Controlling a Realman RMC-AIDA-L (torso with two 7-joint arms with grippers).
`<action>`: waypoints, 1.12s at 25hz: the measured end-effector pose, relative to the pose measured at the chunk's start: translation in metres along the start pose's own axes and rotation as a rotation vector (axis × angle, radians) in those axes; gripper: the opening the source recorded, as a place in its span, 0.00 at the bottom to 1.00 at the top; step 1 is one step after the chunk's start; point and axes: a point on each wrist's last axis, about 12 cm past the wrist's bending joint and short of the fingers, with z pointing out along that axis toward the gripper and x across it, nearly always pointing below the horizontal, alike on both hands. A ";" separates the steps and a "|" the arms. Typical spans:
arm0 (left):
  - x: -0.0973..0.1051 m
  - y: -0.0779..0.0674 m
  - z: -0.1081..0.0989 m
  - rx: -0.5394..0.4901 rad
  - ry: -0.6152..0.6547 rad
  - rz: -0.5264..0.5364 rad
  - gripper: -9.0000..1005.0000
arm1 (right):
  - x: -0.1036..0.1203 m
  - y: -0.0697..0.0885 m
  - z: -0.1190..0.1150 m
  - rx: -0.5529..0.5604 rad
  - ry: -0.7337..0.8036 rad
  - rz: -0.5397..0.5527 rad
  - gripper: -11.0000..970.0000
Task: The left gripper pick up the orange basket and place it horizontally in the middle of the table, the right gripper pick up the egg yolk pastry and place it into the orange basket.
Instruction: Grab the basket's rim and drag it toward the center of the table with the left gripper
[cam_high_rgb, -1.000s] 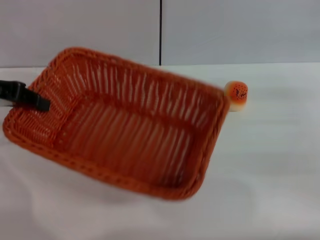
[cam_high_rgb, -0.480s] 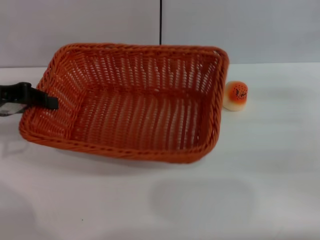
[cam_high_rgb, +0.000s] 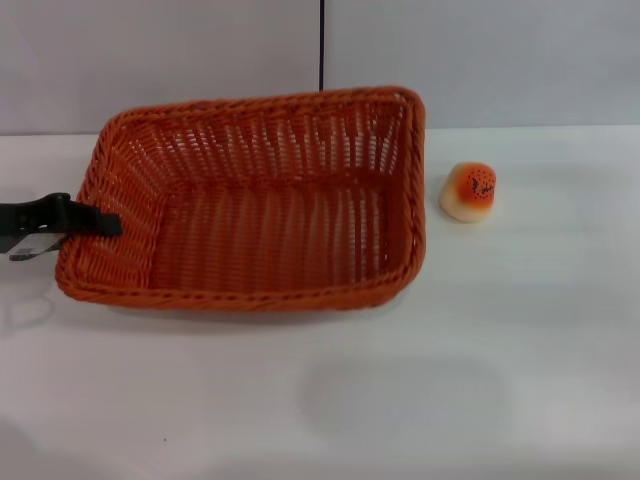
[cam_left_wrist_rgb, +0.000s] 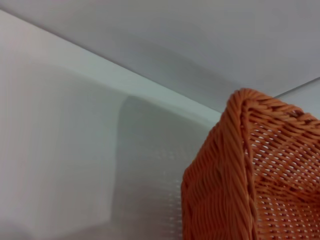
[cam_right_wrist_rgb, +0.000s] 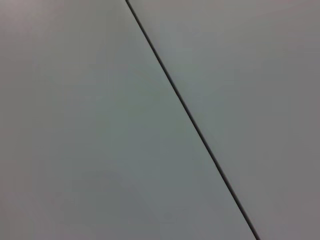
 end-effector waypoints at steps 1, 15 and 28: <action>0.001 0.000 0.000 -0.001 0.002 0.001 0.15 | 0.000 0.000 0.002 -0.002 0.000 -0.001 0.49; 0.000 -0.012 0.010 0.008 0.062 0.053 0.15 | -0.008 -0.001 0.019 0.000 -0.031 -0.020 0.48; -0.001 -0.021 0.006 0.050 0.122 0.082 0.28 | -0.009 -0.003 0.025 0.008 -0.027 -0.024 0.47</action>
